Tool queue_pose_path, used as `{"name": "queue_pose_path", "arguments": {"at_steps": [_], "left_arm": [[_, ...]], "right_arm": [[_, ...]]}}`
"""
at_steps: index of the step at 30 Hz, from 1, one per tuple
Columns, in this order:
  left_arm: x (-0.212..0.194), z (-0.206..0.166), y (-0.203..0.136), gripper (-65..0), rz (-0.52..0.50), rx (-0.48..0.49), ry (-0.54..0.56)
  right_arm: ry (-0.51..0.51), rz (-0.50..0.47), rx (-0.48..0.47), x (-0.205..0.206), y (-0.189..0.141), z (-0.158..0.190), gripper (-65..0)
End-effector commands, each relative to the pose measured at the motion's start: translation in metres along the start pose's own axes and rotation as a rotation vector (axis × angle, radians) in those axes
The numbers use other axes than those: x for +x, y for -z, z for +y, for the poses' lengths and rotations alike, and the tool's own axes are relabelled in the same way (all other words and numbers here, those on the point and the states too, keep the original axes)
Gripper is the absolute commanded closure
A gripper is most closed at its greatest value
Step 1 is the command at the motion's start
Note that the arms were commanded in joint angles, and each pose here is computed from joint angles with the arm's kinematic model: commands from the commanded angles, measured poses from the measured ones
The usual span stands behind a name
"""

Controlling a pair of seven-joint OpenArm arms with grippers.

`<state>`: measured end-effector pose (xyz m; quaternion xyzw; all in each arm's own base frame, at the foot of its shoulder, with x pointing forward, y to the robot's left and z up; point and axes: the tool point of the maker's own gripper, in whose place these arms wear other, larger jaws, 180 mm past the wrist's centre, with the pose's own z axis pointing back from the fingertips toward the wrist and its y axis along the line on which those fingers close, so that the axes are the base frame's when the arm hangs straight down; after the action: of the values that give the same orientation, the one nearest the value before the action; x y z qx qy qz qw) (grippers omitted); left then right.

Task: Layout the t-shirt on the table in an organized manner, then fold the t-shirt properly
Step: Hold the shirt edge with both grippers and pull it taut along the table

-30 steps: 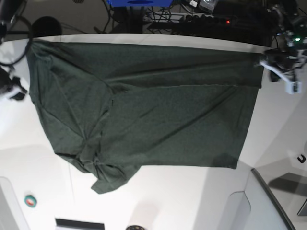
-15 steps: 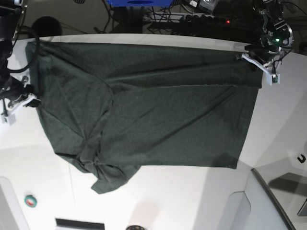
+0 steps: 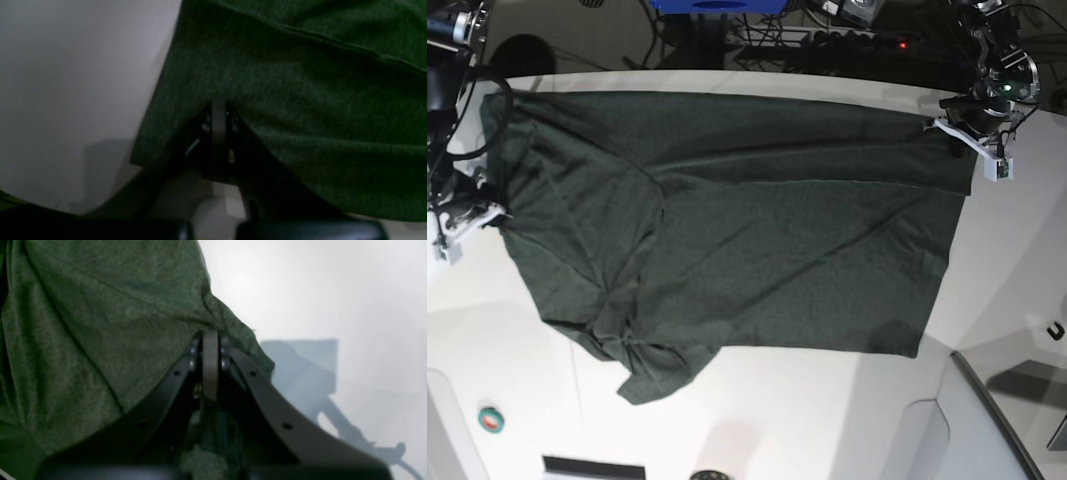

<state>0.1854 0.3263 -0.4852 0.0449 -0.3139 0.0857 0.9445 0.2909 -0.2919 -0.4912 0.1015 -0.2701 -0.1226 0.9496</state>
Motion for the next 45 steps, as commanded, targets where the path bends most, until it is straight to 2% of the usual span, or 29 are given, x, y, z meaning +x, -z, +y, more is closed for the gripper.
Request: {"name": "queue_pose_path", "arguments": {"at_steps": [1, 4, 7, 12, 15, 20, 24, 27, 33, 38, 45], "left_arm": [[-0.007, 0.01, -0.003, 0.0, 0.042, 0.027, 0.023], [-0.005, 0.009, -0.003, 0.0, 0.039, 0.026, 0.023], [0.012, 0.007, -0.008, 0.0, -0.007, 0.027, 0.037], [0.04, -0.001, -0.027, 0.0, -0.092, 0.035, 0.087], [0.051, -0.004, -0.039, 0.0, -0.083, 0.047, 0.121], [0.068, 0.005, -0.054, 0.0, -0.137, 0.097, 0.081], [0.064, 0.003, -0.043, 0.0, -0.12, 0.082, 0.048], [0.051, 0.005, -0.026, 0.0, -0.093, 0.069, -0.003], [0.044, 0.003, -0.014, 0.0, -0.128, 0.053, -0.028], [0.044, 0.01, -0.012, 0.0, -0.121, 0.061, -0.023], [0.032, 0.028, -0.001, 0.0, -0.07, 0.071, -0.047]], "right_arm": [[-0.017, -0.047, -0.01, 0.021, -0.007, -0.006, -0.2], [-0.021, -0.047, -0.01, 0.022, -0.008, -0.005, -0.2], [-0.043, -0.072, -0.006, 0.026, -0.013, -0.001, -0.2], [-0.131, -0.212, -0.018, 0.045, -0.052, 0.013, -0.2], [-0.18, -0.256, -0.022, 0.049, -0.072, 0.026, -0.2], [-0.208, -0.172, -0.024, 0.028, -0.076, 0.031, -0.2], [-0.202, -0.065, -0.018, -0.012, -0.075, 0.034, -0.2], [-0.186, -0.029, -0.003, -0.04, -0.077, 0.043, -0.2], [-0.158, 0.015, 0.023, -0.078, -0.082, 0.058, 0.0], [-0.229, 0.066, 0.085, -0.102, -0.084, 0.086, 0.0], [-0.192, 0.123, 0.078, -0.123, -0.075, 0.075, 0.0]]}}
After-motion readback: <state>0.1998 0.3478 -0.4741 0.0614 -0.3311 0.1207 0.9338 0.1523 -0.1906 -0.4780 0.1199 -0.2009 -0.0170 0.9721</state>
